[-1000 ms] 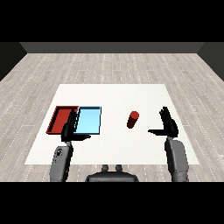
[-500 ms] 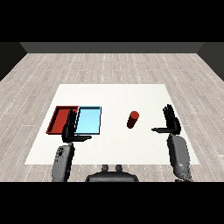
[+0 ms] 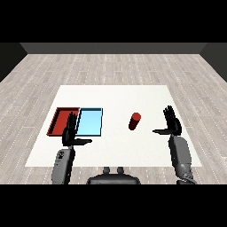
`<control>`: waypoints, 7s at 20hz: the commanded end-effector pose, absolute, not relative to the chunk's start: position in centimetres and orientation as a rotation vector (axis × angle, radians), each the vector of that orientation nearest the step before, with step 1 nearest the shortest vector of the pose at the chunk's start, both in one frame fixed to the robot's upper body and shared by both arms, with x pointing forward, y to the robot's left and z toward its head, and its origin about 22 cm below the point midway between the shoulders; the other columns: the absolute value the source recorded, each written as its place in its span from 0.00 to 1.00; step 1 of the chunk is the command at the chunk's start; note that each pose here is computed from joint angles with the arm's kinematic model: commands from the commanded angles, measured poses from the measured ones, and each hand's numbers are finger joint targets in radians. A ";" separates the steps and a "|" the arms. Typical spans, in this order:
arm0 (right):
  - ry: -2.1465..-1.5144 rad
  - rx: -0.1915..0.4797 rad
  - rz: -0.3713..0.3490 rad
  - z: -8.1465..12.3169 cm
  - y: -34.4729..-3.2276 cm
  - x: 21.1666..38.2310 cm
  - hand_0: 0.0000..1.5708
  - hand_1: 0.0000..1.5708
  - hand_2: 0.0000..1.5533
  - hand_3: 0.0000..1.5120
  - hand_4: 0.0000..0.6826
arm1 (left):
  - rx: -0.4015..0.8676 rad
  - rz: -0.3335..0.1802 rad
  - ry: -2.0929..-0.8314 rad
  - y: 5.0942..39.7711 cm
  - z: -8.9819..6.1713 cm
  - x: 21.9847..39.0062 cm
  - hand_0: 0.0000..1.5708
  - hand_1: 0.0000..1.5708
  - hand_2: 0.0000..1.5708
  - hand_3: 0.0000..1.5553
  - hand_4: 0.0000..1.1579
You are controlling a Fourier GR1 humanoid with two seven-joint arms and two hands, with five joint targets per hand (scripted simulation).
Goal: Pick the red can and put it in the red box
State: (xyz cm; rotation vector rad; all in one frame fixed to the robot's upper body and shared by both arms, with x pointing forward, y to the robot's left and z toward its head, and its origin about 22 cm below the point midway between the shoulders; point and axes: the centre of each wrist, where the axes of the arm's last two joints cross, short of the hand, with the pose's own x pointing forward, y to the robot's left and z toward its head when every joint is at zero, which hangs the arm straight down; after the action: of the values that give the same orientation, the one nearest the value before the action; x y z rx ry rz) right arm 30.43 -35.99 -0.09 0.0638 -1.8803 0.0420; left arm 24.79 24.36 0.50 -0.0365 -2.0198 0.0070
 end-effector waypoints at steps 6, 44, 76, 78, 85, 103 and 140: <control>-1.800 0.133 0.029 -2.0 -30.6 32.4 0.00 0.00 0.00 0.00 0.00 | -0.040 0.008 -2.039 26.3 1.4 24.6 0.00 0.00 0.00 0.00 0.00; -1.635 0.339 -0.019 -5.9 -24.8 37.0 0.00 0.00 0.00 0.00 0.00 | -0.013 0.035 -2.030 25.0 1.3 25.3 0.00 0.00 0.00 0.00 0.00; -1.587 0.062 -0.009 -5.7 -20.3 38.2 0.92 0.92 0.94 0.94 0.90 | -0.044 0.055 -2.052 24.3 0.1 24.6 0.00 0.00 0.00 0.00 0.00; -1.582 0.060 -0.008 -6.0 -19.3 38.1 0.94 0.94 0.94 0.93 0.88 | -0.022 0.029 -2.039 26.6 0.5 23.2 0.00 0.00 0.00 0.00 0.00; -1.618 0.040 0.042 -5.5 -20.0 38.3 0.93 0.93 0.93 0.91 0.88 | -0.027 0.047 -2.025 23.3 1.0 23.3 0.00 0.00 0.00 0.00 0.00; -1.914 0.088 0.055 2.7 -21.4 37.5 0.93 0.93 0.92 0.92 0.96 | -0.143 -0.075 -1.957 20.5 2.1 25.8 0.00 0.00 0.00 0.00 0.00; -1.912 0.190 0.048 4.7 -7.4 29.4 0.91 0.91 0.93 0.91 0.92 | -0.322 -0.117 -1.739 9.5 -1.8 26.6 0.00 0.00 0.00 0.00 0.00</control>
State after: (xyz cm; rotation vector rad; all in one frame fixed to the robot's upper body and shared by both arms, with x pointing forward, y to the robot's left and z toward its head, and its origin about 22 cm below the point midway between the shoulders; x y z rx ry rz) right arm 29.55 -7.11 4.53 0.1665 -1.9195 0.0442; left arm 27.11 10.81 -1.86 -0.3077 -1.7486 -0.1171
